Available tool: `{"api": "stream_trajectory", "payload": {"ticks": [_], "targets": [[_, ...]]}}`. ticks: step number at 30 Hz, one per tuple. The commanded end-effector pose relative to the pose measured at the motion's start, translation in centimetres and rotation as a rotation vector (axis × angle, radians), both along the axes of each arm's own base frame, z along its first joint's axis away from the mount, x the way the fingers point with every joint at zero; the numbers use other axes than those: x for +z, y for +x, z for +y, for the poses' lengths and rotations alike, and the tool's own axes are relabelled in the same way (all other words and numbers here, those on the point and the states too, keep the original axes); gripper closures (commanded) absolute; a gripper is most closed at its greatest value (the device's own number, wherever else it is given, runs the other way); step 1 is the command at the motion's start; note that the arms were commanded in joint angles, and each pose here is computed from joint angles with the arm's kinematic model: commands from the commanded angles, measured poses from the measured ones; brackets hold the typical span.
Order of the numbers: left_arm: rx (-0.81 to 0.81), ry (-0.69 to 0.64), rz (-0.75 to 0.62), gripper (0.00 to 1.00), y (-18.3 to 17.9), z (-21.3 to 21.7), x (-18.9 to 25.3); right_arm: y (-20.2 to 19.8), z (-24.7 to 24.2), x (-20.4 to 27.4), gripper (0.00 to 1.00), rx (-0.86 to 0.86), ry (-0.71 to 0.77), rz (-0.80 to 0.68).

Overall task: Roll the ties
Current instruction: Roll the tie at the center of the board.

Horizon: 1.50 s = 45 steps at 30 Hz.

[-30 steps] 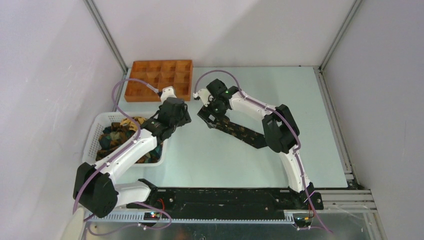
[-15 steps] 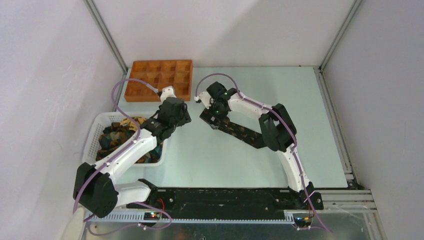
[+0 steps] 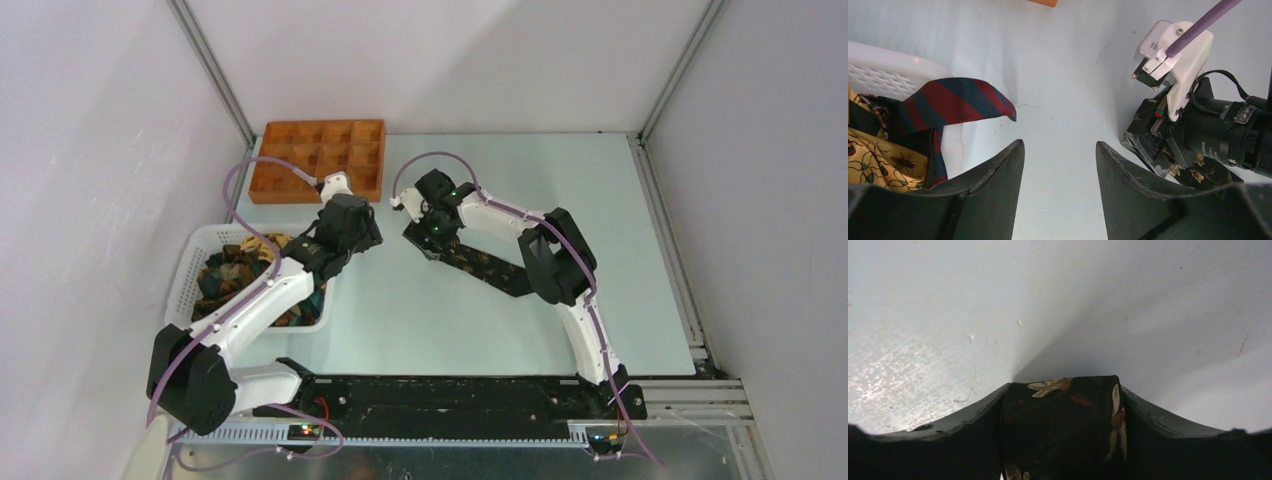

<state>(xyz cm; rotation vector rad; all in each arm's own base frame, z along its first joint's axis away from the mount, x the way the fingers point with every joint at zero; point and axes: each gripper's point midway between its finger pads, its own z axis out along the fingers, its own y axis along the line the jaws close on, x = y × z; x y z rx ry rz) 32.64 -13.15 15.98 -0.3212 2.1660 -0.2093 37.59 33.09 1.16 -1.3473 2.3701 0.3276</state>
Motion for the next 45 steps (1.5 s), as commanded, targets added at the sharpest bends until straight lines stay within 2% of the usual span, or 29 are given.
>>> {"api": "stream_trajectory", "payload": {"ticks": [1,6,13,15,17,18,19,20,22,28,31,39,45], "targets": [[0.008,-0.038,-0.027,0.40,0.7,-0.4,0.8,0.0,-0.5,-0.1,0.34,-0.008,-0.005,-0.026],[0.005,-0.038,-0.023,0.40,0.8,-0.5,0.7,-0.3,-0.7,-0.7,0.49,-0.012,-0.012,-0.012],[0.006,-0.038,-0.022,0.40,0.7,-0.4,0.7,-0.7,-1.1,-1.2,0.76,-0.015,-0.022,0.004],[0.003,-0.039,-0.023,0.40,0.8,-0.5,0.8,-0.7,-1.1,-1.3,0.79,-0.016,-0.023,0.004],[0.002,-0.041,-0.023,0.40,0.8,-0.6,0.8,-0.8,-1.3,-1.4,0.71,-0.018,-0.024,0.008],[0.001,-0.041,-0.022,0.40,0.8,-0.6,0.8,-0.9,-1.3,-1.4,0.61,-0.018,-0.024,0.008],[0.000,-0.041,-0.021,0.40,0.8,-0.6,0.8,-0.9,-1.3,-1.5,0.57,-0.017,-0.023,0.009],[-0.001,-0.042,-0.020,0.40,0.8,-0.7,0.8,-0.9,-1.2,-1.4,0.47,-0.017,-0.021,0.009],[-0.001,-0.042,-0.020,0.40,0.8,-0.7,0.8,-0.9,-1.2,-1.2,0.34,-0.018,-0.015,0.005],[0.005,-0.036,-0.015,0.36,0.7,-0.5,1.0,-0.5,0.0,1.0,0.15,-0.024,0.060,-0.015],[0.018,-0.038,-0.031,0.31,0.8,-0.2,1.6,0.3,1.2,3.6,0.09,-0.042,0.131,-0.044],[0.019,-0.046,-0.043,0.28,0.9,-0.3,2.4,1.3,2.4,9.8,0.05,-0.107,0.281,-0.099],[0.019,-0.055,-0.049,0.25,0.8,-0.3,2.7,3.0,1.1,14.3,0.04,-0.288,0.332,-0.191]]}}
